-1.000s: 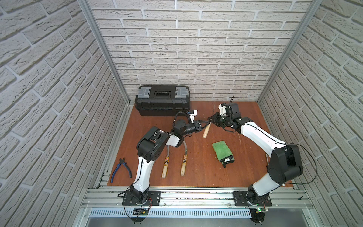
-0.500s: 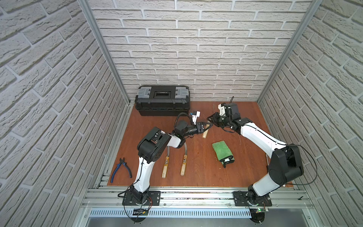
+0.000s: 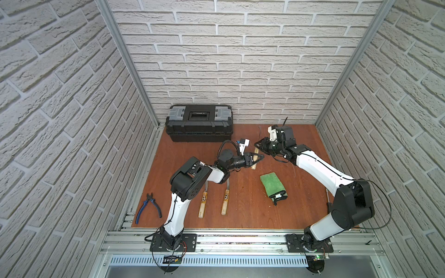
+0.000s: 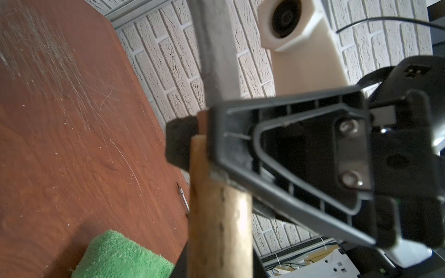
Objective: Wipe small sickles with rags
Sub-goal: Adjust the small sickle, then pick up the rag from the center of the board.
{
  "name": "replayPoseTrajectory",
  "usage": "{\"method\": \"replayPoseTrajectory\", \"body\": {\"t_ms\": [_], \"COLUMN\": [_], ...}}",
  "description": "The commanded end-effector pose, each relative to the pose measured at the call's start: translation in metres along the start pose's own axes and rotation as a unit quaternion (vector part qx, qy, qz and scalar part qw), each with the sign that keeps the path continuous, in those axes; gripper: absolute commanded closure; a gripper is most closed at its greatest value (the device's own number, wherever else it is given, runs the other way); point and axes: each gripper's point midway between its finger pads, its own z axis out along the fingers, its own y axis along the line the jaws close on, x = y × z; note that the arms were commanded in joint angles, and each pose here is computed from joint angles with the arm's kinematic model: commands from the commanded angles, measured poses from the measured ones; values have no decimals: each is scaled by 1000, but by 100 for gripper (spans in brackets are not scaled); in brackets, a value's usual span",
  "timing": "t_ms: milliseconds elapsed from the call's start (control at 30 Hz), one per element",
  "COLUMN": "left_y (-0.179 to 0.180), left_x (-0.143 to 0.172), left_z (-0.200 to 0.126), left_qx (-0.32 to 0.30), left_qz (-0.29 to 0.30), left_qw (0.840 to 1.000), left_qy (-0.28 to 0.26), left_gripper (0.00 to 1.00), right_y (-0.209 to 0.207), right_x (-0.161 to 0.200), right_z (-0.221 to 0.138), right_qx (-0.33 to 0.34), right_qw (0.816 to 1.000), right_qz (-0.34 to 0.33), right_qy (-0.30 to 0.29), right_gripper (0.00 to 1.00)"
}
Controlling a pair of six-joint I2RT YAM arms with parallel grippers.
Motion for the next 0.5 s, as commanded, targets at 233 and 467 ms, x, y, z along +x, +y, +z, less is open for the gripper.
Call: {"method": "replayPoseTrajectory", "body": {"t_ms": [233,467], "left_y": [-21,-4], "left_x": [-10,-23], "left_z": [-13,-37], "left_qx": [29,-5], "left_qz": [51,49], "left_qw": [998,997], "left_qy": [-28,-61], "left_gripper": [100,100], "right_y": [6,-17], "right_x": [4,35], "right_z": [-36,-89], "right_qx": [23,110], "right_qw": [998,979], "right_qz": [-63,-146], "right_qy": [11,86], "right_gripper": [65,37]}}
